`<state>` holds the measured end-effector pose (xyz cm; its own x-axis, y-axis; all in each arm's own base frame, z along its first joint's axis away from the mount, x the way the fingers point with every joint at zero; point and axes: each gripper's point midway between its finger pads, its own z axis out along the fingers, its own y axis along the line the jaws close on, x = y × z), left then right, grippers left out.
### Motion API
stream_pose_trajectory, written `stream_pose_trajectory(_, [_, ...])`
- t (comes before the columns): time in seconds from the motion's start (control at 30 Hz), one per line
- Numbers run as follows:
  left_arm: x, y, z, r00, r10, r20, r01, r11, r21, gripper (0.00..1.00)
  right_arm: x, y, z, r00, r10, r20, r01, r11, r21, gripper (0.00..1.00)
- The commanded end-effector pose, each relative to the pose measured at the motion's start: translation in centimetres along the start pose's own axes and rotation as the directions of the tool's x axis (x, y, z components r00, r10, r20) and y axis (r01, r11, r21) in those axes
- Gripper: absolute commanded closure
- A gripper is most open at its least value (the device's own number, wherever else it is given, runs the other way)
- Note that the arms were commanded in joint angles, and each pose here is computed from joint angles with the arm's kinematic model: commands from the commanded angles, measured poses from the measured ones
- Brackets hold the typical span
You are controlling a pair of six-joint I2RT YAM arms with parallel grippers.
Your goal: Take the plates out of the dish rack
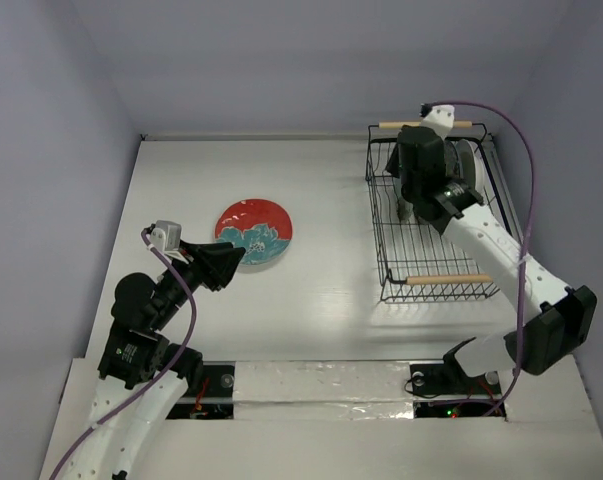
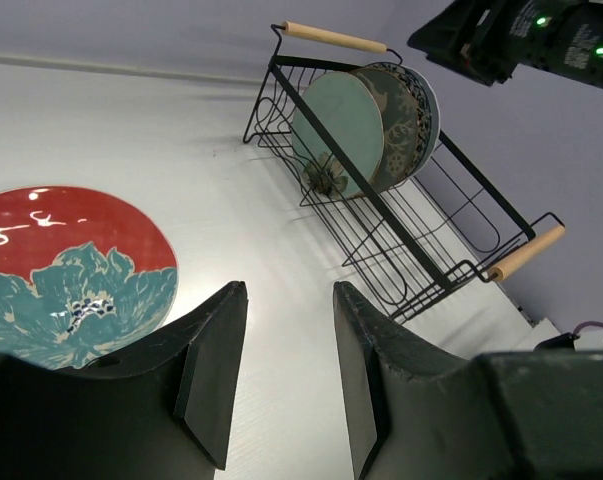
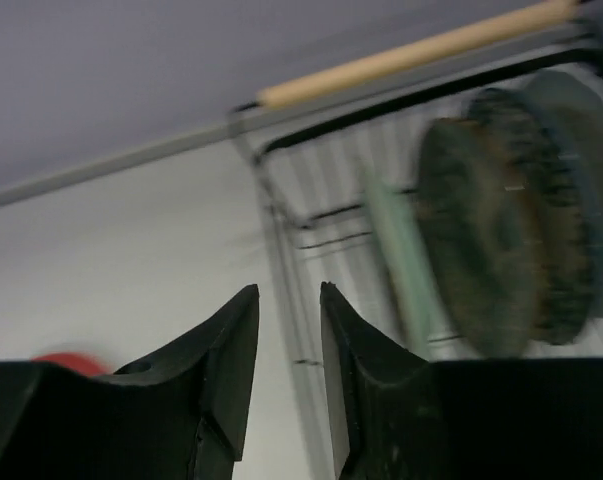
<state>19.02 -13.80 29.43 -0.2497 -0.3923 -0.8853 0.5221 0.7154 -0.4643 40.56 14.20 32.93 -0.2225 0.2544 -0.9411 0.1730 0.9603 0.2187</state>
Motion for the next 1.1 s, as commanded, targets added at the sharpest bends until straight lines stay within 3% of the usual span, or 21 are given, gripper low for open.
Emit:
stream_pose_trajectory(0.0, [-0.9, -0.6, 0.0, 0.999, 0.009, 0.040, -0.010, 1.000, 0.030, 0.63, 2.6, -7.6, 2.4, 0.971, -0.199, -0.135, 0.227, 0.944, 0.242, 0.43])
stream_pose_trajectory(0.13, [-0.7, -0.5, 0.2, 1.000, 0.006, 0.028, -0.007, 1.000, 0.031, 0.63, 3.5, -8.6, 4.1, 0.945, -0.260, -0.198, 0.305, 0.919, 0.250, 0.33])
stream_pose_trajectory(0.23, [-0.7, -0.6, 0.3, 1.000, 0.007, 0.025, -0.008, 0.999, 0.033, 0.63, 4.4, -8.5, 5.6, 0.933, -0.281, -0.226, 0.334, 0.910, 0.246, 0.35])
stream_pose_trajectory(0.6, [-0.5, -0.5, 0.5, 1.000, 0.004, 0.019, -0.005, 1.000, 0.031, 0.63, 5.9, -9.8, 9.2, 0.893, -0.340, -0.296, 0.431, 0.836, 0.339, 0.58])
stream_pose_trajectory(0.63, [-0.6, -0.5, 0.4, 1.000, 0.003, 0.021, -0.004, 0.999, 0.034, 0.63, 6.2, -9.8, 9.3, 0.887, -0.345, -0.307, 0.440, 0.832, 0.338, 0.67])
stream_pose_trajectory(0.7, [-0.5, -0.4, 0.4, 1.000, 0.002, 0.020, -0.003, 1.000, 0.030, 0.63, 5.8, -9.7, 9.4, 0.886, -0.350, -0.305, 0.445, 0.829, 0.340, 0.73])
stream_pose_trajectory(0.73, [-0.6, -0.5, 0.4, 1.000, 0.004, 0.021, -0.005, 1.000, 0.031, 0.63, 5.9, -9.8, 9.4, 0.880, -0.357, -0.314, 0.455, 0.823, 0.340, 0.83])
stream_pose_trajectory(0.83, [-0.5, -0.5, 0.4, 1.000, 0.003, 0.021, -0.003, 1.000, 0.031, 0.63, 4.9, -10.2, 9.0, 0.877, -0.364, -0.313, 0.465, 0.806, 0.366, 0.93])
stream_pose_trajectory(1.07, [-0.6, -0.5, 0.5, 1.000, 0.003, 0.021, -0.003, 1.000, 0.031, 0.63, -0.7, -10.5, 5.9, 0.885, -0.408, -0.225, 0.466, 0.770, 0.436, 1.00])
